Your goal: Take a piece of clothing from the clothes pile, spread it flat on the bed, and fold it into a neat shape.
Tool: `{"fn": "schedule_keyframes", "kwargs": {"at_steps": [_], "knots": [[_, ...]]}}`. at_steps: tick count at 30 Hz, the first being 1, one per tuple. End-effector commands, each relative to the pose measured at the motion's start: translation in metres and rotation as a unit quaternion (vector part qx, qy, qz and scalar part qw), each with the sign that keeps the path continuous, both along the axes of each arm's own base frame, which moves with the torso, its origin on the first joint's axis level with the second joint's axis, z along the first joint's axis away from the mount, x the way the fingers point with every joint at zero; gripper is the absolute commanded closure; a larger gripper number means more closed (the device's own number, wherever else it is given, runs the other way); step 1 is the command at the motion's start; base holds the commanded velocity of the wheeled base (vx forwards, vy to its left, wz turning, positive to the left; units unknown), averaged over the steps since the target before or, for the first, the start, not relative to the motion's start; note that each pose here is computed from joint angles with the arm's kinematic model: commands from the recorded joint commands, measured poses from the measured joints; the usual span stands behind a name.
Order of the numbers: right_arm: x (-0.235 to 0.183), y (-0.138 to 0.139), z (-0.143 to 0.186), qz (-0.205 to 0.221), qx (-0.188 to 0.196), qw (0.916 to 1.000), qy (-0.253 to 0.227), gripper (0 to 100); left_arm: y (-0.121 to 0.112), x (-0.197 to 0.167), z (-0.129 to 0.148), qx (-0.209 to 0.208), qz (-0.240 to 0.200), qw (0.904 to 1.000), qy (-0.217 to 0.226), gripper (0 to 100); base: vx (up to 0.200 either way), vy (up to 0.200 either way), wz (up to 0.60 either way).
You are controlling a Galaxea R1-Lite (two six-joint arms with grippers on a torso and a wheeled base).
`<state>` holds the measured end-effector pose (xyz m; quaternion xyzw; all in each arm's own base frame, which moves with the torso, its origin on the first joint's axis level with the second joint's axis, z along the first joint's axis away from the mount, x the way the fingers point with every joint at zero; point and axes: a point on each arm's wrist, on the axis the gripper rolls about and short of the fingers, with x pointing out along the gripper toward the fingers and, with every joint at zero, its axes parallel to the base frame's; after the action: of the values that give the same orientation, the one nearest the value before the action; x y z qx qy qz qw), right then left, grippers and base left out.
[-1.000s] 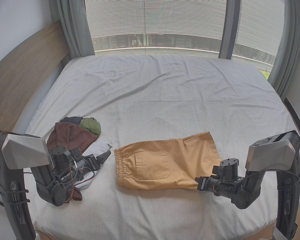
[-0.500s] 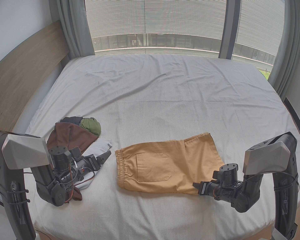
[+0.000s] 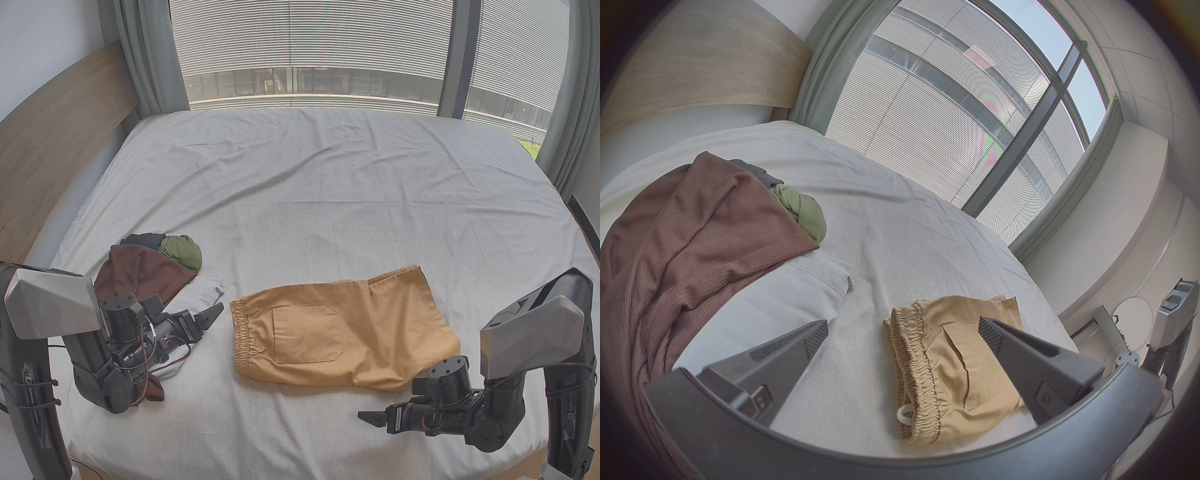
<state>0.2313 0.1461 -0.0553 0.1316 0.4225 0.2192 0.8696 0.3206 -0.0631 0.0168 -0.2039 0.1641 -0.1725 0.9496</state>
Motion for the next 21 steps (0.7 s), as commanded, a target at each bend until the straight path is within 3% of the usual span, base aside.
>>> {"fn": "schedule_keyframes", "kwargs": {"at_steps": [1, 11, 17, 21], "knots": [[-0.007, 0.017, 0.015, 0.031, 0.038, 0.9984, -0.027, 0, -0.002, -0.001, -0.002, -0.01, -0.001, 0.9999, 0.007, 0, 0.0, 0.0, 0.0], [0.01, 0.038, 0.052, 0.061, 0.132, 0.9812, -0.128, 0, -0.015, -0.006, -0.002, -0.021, -0.017, 0.9995, 0.017, 0, 0.0, 0.0, 0.0], [0.029, 0.046, 0.083, 0.057, 0.189, 0.9641, -0.177, 0, -0.02, -0.007, -0.002, -0.031, -0.022, 0.999, 0.022, 0, 0.0, 0.0, 0.0], [0.042, 0.045, 0.09, 0.044, 0.2, 0.9588, -0.197, 0, -0.02, -0.008, -0.003, -0.032, -0.023, 0.9989, 0.024, 0, 0.0, 0.0, 0.0]]}}
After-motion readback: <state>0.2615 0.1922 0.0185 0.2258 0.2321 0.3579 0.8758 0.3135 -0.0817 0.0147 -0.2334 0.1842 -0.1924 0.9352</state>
